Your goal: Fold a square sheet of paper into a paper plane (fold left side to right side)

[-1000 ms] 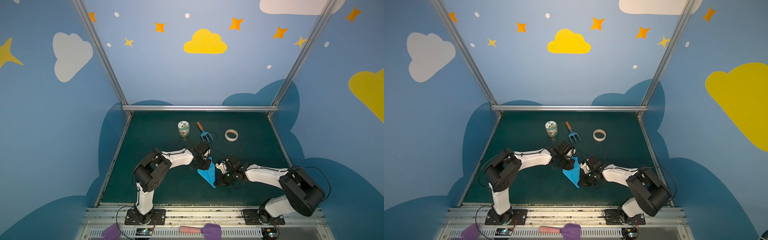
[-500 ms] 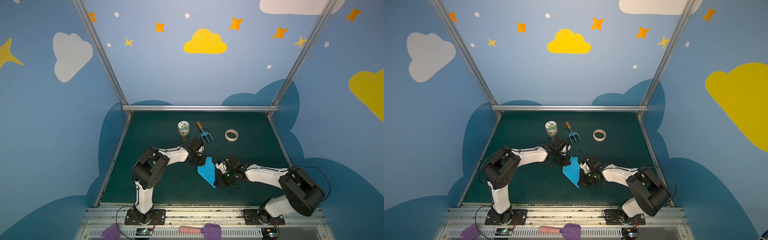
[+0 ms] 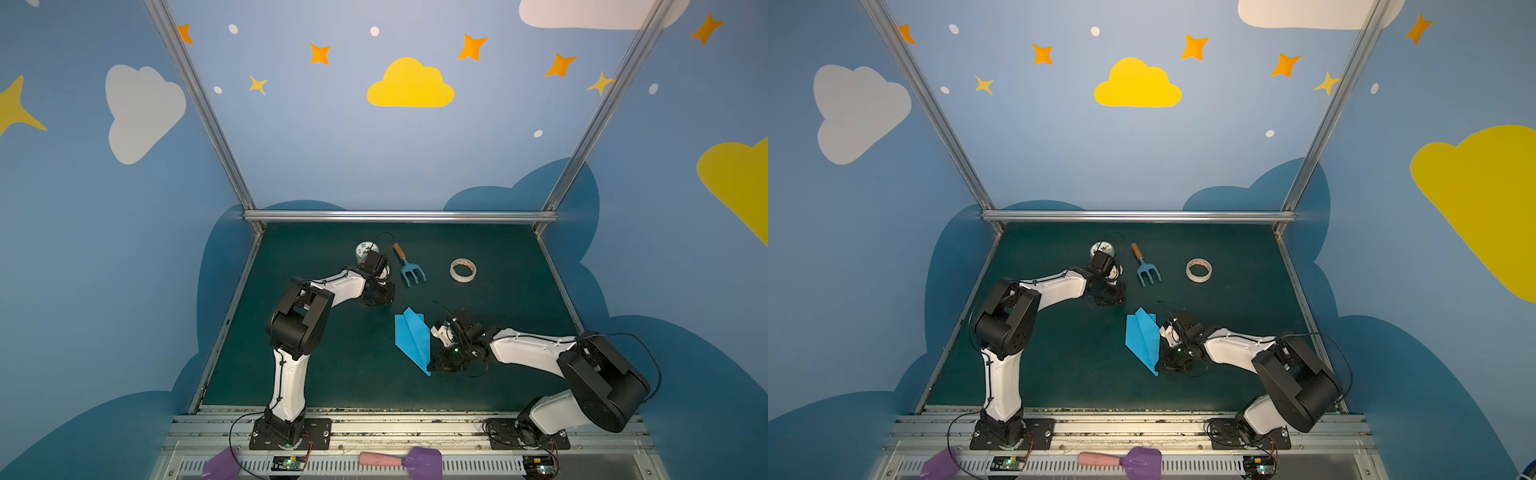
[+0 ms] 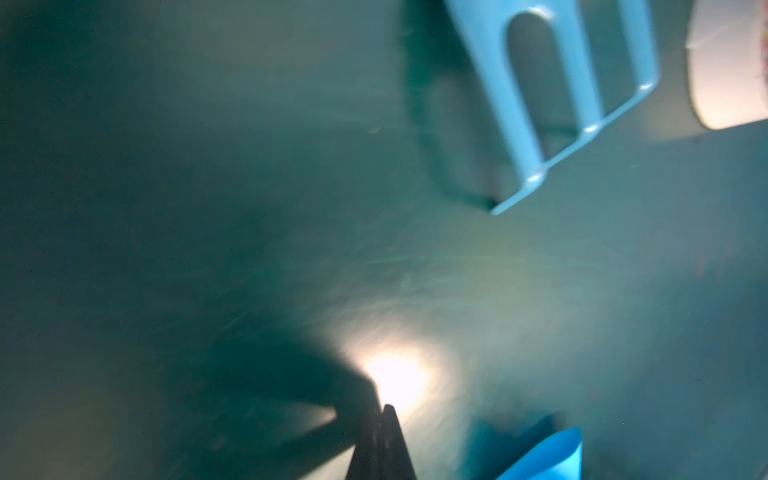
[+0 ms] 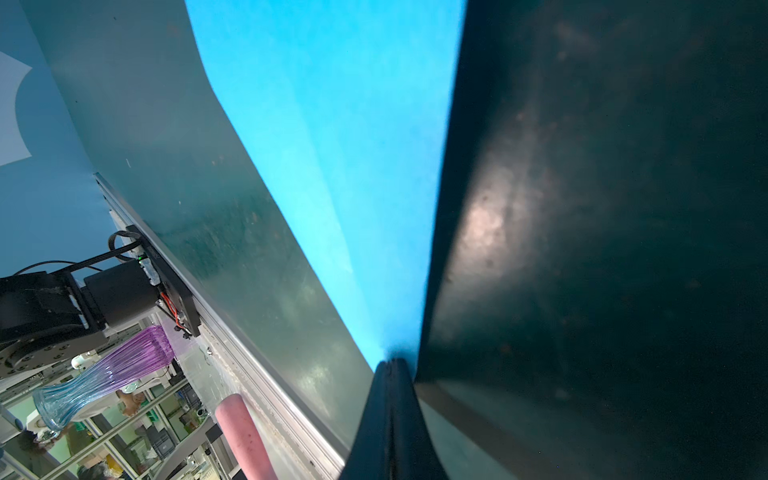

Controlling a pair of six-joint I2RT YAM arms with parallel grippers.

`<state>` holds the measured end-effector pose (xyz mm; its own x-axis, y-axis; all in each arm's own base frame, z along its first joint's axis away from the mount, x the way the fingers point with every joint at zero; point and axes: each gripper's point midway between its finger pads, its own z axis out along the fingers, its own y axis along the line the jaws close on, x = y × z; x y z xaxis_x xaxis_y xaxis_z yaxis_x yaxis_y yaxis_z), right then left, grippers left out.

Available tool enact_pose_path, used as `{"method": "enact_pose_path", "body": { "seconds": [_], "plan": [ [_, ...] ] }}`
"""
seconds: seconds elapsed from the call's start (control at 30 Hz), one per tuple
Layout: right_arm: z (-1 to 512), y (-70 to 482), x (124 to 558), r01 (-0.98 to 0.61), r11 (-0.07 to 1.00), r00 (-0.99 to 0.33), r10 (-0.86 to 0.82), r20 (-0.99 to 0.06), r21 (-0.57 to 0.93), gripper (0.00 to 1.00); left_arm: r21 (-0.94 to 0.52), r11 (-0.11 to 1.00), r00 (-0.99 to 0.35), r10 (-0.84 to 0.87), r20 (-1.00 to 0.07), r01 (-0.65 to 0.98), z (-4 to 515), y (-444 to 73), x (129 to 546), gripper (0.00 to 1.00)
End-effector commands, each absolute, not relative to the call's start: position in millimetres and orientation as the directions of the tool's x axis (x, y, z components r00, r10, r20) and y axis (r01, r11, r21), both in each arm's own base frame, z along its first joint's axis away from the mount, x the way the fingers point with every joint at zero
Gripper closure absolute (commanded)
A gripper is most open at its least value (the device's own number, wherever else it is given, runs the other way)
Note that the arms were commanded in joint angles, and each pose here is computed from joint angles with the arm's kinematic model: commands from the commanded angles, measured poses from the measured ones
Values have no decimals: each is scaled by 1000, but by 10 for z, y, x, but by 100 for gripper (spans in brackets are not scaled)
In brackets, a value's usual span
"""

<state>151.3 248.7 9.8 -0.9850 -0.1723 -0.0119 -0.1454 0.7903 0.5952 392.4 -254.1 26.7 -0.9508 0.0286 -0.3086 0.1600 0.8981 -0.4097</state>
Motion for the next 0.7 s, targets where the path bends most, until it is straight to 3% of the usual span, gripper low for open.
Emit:
{"method": "enact_pose_path", "body": {
  "seconds": [0.0, 0.27, 0.67],
  "plan": [
    [-351, 2137, 1216, -114, 889, -979, -176, 100, 443, 100, -446, 866, -936, 66, -346, 226, 668, -2793, 3595, 97],
    [-368, 2138, 1208, -113, 889, -979, -177, 105, 445, 100, -488, 819, -933, 147, -329, 301, 567, -3367, 3081, 97],
    [-187, 2232, 1068, -145, 833, -965, -237, 108, 534, 100, -382, 894, -961, 156, -228, 235, -106, -3177, 3006, 97]
  ]
}}
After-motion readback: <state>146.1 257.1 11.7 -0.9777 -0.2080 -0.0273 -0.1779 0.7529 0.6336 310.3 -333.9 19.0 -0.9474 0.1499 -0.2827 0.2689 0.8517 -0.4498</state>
